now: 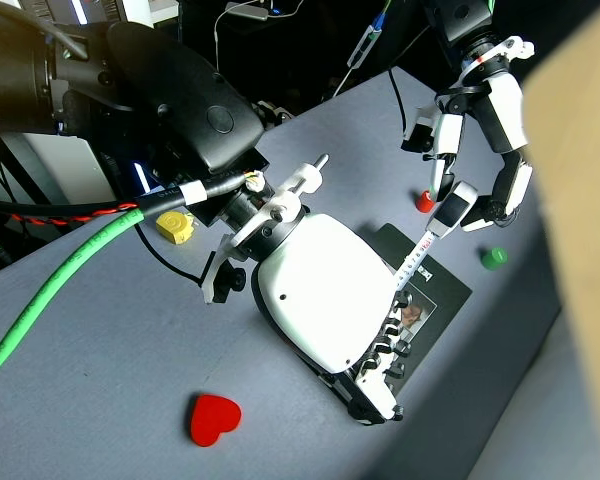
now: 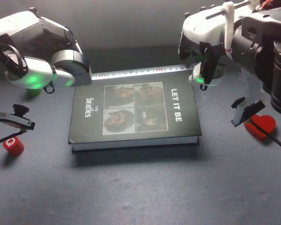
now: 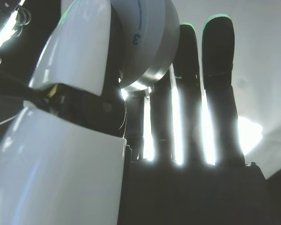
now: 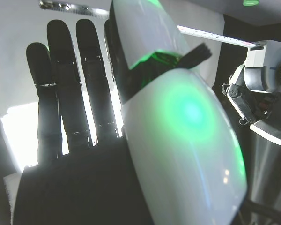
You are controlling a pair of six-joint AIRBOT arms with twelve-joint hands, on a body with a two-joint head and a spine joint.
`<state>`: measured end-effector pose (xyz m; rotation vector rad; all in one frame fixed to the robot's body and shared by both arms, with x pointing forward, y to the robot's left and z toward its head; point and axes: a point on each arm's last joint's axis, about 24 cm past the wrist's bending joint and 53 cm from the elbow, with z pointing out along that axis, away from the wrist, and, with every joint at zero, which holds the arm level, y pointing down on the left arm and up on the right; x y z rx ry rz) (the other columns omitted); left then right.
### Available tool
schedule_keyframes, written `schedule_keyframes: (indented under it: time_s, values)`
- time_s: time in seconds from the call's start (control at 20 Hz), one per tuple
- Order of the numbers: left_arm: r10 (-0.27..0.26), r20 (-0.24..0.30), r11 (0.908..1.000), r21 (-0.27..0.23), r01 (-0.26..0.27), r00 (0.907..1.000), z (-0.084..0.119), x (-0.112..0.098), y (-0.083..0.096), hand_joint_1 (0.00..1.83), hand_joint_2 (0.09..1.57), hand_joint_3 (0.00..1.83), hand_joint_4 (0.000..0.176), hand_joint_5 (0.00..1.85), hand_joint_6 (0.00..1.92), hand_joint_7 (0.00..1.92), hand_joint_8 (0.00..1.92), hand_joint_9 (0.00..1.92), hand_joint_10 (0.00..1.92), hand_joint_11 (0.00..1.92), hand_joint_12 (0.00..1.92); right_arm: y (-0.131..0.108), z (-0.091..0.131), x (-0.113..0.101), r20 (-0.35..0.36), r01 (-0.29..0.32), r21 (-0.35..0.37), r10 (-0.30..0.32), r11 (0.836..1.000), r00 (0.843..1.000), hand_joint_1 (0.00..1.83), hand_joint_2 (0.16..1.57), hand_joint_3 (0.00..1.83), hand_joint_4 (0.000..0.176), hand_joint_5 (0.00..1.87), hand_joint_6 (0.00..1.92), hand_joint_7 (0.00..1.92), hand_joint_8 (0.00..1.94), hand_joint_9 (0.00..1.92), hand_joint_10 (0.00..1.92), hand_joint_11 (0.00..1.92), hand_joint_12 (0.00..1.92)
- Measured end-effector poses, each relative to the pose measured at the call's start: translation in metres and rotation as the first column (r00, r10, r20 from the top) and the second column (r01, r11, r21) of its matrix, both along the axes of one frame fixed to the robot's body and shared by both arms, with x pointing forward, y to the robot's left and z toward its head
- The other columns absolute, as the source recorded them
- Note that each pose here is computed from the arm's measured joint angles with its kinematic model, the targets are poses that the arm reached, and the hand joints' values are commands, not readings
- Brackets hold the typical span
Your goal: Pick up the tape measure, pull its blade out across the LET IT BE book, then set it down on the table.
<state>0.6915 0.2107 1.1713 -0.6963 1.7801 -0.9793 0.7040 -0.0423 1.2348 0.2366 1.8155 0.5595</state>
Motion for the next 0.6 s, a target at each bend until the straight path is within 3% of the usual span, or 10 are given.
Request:
schedule_keyframes:
  time_s: [0.6]
  values:
    - [0.006, 0.005, 1.0, 0.001, -0.006, 1.0, 0.0012, 0.001, 0.0017, 1.36, 1.18, 0.0, 0.0, 0.78, 1.12, 0.88, 1.2, 0.79, 1.43, 0.71, 1.33, 0.0006, -0.0033, -0.0002, 0.003, -0.003, -0.008, 0.003, 1.0, 1.0, 1.11, 1.13, 0.0, 0.0, 0.74, 0.01, 0.75, 0.01, 0.76, 0.05, 0.29, 1.12]
